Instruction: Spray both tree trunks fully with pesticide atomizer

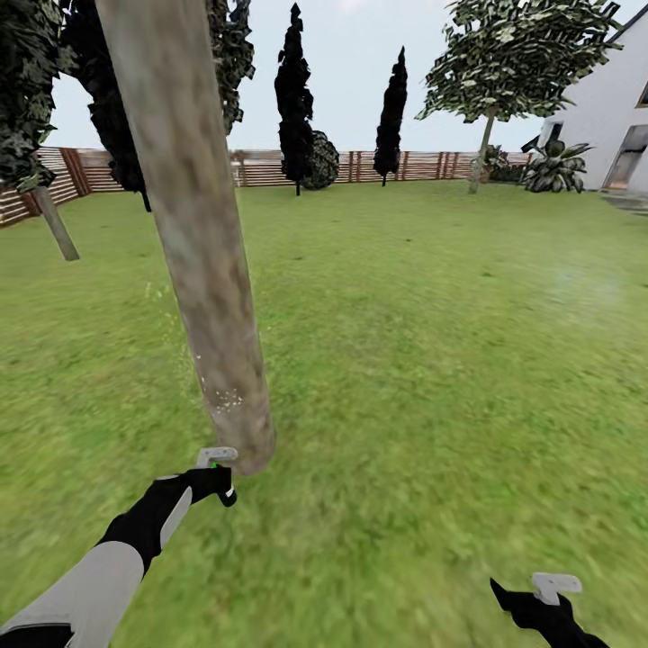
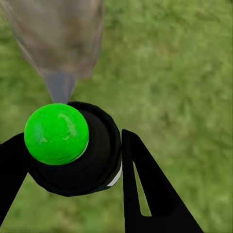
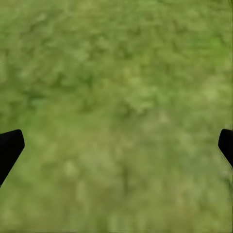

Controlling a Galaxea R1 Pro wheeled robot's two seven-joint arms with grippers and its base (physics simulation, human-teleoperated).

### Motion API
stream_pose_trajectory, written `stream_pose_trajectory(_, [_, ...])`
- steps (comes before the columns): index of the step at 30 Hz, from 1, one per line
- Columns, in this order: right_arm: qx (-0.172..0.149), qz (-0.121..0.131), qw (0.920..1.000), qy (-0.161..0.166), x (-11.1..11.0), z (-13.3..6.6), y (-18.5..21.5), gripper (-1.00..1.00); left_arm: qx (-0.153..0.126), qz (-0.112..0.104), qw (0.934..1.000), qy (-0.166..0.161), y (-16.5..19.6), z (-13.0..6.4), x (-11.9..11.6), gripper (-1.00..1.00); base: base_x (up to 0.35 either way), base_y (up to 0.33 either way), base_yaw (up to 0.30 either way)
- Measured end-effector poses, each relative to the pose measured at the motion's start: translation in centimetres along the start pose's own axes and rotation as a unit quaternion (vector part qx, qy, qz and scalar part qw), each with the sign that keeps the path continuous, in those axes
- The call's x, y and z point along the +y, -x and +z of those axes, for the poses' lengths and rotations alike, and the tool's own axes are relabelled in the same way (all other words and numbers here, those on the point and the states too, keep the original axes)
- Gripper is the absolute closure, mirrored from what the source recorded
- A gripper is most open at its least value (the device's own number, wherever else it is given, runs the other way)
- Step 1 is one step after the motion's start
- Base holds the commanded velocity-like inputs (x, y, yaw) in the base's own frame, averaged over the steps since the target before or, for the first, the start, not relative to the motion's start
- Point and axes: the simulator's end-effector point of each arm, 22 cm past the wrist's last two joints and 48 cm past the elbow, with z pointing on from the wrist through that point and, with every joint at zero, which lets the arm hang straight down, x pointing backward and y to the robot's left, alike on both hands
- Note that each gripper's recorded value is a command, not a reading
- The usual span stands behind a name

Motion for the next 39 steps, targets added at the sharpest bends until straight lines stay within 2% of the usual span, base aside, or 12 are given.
stream_pose_trajectory(6, [-0.002, 0.0, 1.0, -0.003, -0.3, 0.0, 0.2, -1.0, -0.004, -0.004, 1.0, 0.004, 0.4, -0.1, 0.3, 1.0, 0.045, -0.059, 0.038])
stream_pose_trajectory(9, [-0.002, 0.0, 1.0, -0.004, -0.4, 0.0, 0.2, -1.0, -0.061, 0.011, 0.9981, 0.001, 6.3, -1.5, -0.4, 1.0, -0.024, 0.001, 0.0])
stream_pose_trajectory(12, [-0.002, 0.0, 1.0, -0.004, -0.4, 0.0, 0.2, -1.0, -0.078, 0.02, 0.9967, 0.006, 8.3, -2.0, -0.5, 1.0, -0.23, 0.045, 0.0])
stream_pose_trajectory(17, [-0.002, 0.0, 1.0, -0.004, -0.4, 0.0, 0.2, -1.0, -0.063, 0.019, 0.9978, 0.008, 9.4, -2.4, -0.5, 1.0, -0.04, 0.008, 0.0])
stream_pose_trajectory(18, [-0.002, 0.0, 1.0, -0.004, -0.4, 0.0, 0.2, -1.0, -0.057, 0.018, 0.9981, 0.013, 11.3, -2.9, -0.1, 1.0, -0.001, 0.0, 0.0])
stream_pose_trajectory(20, [-0.003, 0.0, 1.0, -0.004, -0.4, 0.0, 0.2, -1.0, -0.08, 0.017, 0.9966, 0.015, 16.6, -4.2, 0.0, 1.0, 0.0, 0.0, 0.0])
stream_pose_trajectory(22, [-0.002, 0.0, 1.0, -0.004, -0.4, 0.0, 0.2, -1.0, -0.077, 0.015, 0.9968, 0.015, 18.8, -4.9, -0.2, 1.0, 0.0, 0.0, 0.0])
stream_pose_trajectory(23, [-0.002, 0.0, 1.0, -0.004, -0.4, 0.0, 0.2, -1.0, -0.068, 0.015, 0.9975, 0.016, 19.0, -5.1, -0.1, 1.0, 0.0, 0.0, 0.0])
stream_pose_trajectory(28, [-0.003, 0.0, 1.0, -0.004, -0.4, 0.0, 0.2, -1.0, -0.059, 0.014, 0.9965, 0.058, 19.1, -6.5, 6.3, 1.0, 0.0, 0.0, -0.062])
stream_pose_trajectory(33, [-0.003, 0.0, 1.0, -0.004, -0.4, -0.1, 0.3, -1.0, -0.047, 0.012, 0.9978, 0.044, 17.9, -5.7, 5.2, 1.0, 0.0, 0.0, -0.097])
stream_pose_trajectory(37, [-0.003, 0.0, 1.0, -0.003, -0.3, 0.0, 0.3, -1.0, -0.053, 0.017, 0.9972, 0.051, 19.0, -6.3, 5.9, 1.0, 0.0, 0.0, -0.001])
stream_pose_trajectory(39, [-0.002, 0.0, 1.0, -0.002, -0.2, 0.0, 0.2, -1.0, -0.072, 0.023, 0.9969, 0.024, 21.8, -7.9, 6.8, 1.0, 0.0, 0.0, 0.0])
